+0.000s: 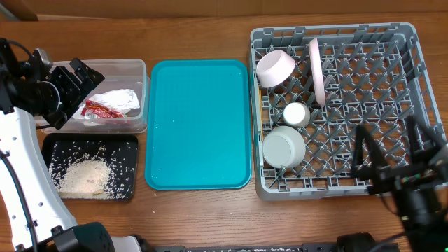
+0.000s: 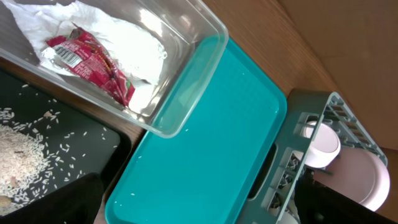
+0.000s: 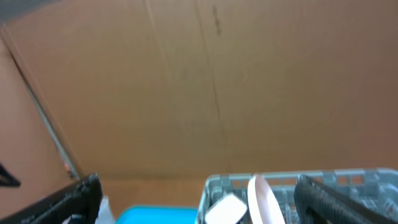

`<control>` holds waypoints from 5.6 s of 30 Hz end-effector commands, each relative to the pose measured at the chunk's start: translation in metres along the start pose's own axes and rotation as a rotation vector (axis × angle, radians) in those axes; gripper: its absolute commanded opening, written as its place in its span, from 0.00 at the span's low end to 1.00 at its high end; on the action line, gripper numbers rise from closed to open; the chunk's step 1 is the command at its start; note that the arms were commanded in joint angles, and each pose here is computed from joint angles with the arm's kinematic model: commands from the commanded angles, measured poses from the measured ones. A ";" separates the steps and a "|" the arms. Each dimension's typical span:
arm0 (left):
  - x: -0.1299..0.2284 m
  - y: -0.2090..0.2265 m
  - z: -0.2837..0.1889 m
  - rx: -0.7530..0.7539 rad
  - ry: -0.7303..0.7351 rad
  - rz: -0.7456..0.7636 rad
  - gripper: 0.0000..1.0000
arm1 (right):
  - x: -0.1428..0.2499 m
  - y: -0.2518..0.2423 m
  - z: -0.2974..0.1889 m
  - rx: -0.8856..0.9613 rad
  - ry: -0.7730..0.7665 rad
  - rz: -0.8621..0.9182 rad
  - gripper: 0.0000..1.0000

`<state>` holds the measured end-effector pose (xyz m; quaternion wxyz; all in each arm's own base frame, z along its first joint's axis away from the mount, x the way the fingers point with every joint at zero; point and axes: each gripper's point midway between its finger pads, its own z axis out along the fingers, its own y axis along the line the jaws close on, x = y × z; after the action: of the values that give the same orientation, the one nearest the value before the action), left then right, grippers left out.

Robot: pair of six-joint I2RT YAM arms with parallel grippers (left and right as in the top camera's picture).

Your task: Sort waste into correct bins and load items into the dishwasher

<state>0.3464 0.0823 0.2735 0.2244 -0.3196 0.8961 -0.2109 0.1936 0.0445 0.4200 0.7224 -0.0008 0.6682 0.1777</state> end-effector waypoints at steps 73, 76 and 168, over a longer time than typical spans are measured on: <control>-0.002 -0.006 -0.010 0.011 -0.031 0.029 1.00 | 0.240 -0.087 0.019 0.141 0.107 -0.110 1.00; -0.002 -0.006 -0.010 0.011 -0.031 0.029 1.00 | 0.240 -0.087 0.019 0.141 0.107 -0.110 1.00; 0.151 0.057 0.059 0.081 -0.968 0.838 1.00 | 0.240 -0.087 0.019 0.141 0.107 -0.110 1.00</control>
<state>0.2464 0.0048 0.1553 0.6768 0.0041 0.7359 0.0164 0.2443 0.0325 0.1710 0.6903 -0.0048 0.7174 0.0935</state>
